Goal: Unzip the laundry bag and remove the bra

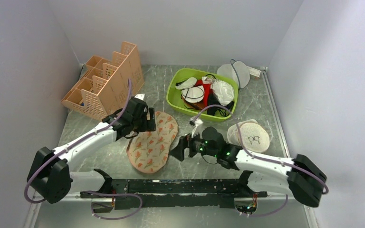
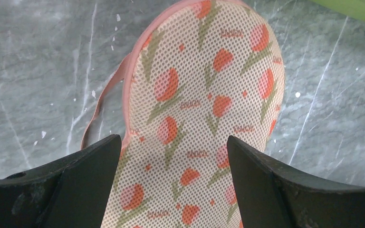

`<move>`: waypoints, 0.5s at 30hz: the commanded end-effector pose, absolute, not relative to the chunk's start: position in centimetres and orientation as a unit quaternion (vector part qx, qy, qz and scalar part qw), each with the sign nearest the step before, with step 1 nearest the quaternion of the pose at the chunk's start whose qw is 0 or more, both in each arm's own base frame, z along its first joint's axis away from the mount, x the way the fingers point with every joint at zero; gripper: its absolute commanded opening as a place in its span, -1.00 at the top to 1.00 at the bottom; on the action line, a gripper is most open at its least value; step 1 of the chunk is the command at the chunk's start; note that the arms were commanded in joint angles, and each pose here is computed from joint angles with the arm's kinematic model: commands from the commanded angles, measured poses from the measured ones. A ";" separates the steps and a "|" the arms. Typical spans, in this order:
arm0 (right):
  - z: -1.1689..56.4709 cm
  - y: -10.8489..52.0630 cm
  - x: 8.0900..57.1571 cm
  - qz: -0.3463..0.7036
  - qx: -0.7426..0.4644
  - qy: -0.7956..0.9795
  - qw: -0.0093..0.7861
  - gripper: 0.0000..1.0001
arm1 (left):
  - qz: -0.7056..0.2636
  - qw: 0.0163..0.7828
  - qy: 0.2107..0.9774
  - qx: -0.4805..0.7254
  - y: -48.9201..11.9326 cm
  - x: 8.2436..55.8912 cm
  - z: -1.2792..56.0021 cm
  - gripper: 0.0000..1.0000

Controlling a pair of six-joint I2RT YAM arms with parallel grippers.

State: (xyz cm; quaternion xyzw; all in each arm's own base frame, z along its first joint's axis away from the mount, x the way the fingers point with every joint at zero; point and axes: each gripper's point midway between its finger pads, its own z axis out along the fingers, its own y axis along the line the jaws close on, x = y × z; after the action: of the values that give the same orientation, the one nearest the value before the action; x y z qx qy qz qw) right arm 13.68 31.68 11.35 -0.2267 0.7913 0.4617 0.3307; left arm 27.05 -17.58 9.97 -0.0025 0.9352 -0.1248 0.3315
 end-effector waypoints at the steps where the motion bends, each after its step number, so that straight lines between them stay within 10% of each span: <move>1: 10.0 24.7 18.9 0.291 -0.149 0.852 0.409 -0.94 | -0.081 0.343 0.936 0.023 -16.8 25.9 11.3 -0.85; 15: 11.5 19.1 21.8 0.237 -0.074 0.855 0.456 -0.93 | -0.047 0.321 0.934 0.151 -25.4 22.6 9.1 -0.78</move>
State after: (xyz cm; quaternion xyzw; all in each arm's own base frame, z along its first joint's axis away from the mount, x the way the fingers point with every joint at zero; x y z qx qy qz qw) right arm 21.80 19.77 12.29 -0.0719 0.8431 0.2579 0.4663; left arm 22.86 -24.09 9.94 0.1249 0.9355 -0.0879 0.3186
